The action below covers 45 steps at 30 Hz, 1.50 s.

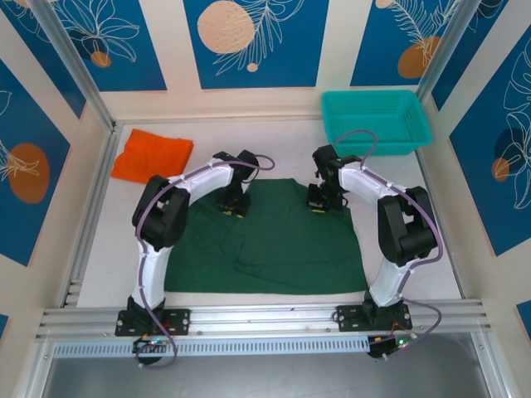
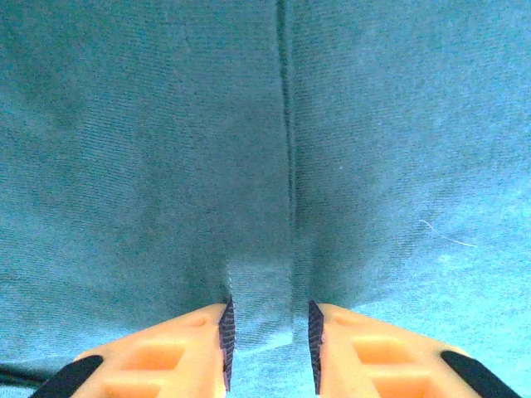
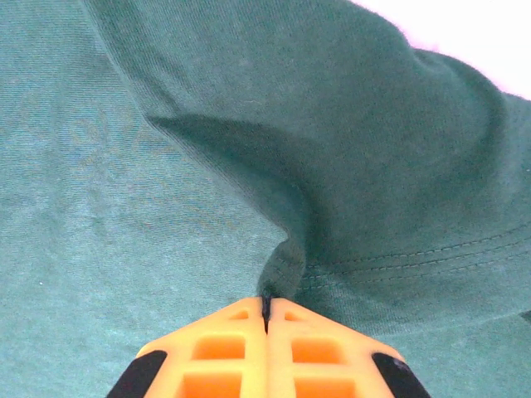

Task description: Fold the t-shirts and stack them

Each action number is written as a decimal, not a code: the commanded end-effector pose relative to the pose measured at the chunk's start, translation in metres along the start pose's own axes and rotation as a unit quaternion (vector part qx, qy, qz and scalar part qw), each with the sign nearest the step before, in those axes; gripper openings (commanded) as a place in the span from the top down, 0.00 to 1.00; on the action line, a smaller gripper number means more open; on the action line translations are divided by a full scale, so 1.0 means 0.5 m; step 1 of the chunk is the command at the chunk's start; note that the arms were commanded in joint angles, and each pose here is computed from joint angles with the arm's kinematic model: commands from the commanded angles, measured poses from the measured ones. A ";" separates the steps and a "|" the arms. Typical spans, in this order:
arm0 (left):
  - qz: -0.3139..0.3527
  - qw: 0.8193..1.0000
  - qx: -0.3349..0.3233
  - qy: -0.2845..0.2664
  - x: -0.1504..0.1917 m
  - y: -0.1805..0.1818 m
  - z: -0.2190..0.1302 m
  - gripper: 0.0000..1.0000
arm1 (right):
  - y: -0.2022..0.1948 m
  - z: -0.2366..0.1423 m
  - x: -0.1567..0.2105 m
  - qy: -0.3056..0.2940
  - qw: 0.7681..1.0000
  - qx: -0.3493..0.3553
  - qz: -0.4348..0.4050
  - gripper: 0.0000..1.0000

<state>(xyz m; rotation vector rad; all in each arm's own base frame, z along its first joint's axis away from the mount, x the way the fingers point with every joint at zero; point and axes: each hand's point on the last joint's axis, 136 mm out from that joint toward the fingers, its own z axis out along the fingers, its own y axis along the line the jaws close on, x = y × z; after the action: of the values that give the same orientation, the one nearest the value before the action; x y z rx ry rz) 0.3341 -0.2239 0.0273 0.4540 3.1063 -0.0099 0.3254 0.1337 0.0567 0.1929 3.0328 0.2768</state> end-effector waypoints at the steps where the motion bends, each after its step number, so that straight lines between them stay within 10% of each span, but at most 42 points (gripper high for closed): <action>1: 0.016 1.000 -0.002 0.020 0.016 -0.006 0.011 0.69 | 0.008 0.003 -0.001 0.006 1.000 -0.014 -0.004 1.00; 29: 0.019 0.999 -0.027 0.016 0.008 0.009 0.008 1.00 | 0.006 -0.003 0.000 0.005 1.000 -0.013 0.000 1.00; 45: -0.044 0.976 -0.112 -0.184 -0.152 0.138 -0.216 1.00 | -0.018 -0.070 -0.047 -0.028 0.998 -0.039 0.046 1.00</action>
<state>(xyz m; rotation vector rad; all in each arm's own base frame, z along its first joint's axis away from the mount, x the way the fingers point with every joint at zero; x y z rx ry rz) 0.3992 -0.2043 0.1069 0.3584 2.8032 0.1735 0.3377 0.1174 0.0688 0.2871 3.0013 0.3173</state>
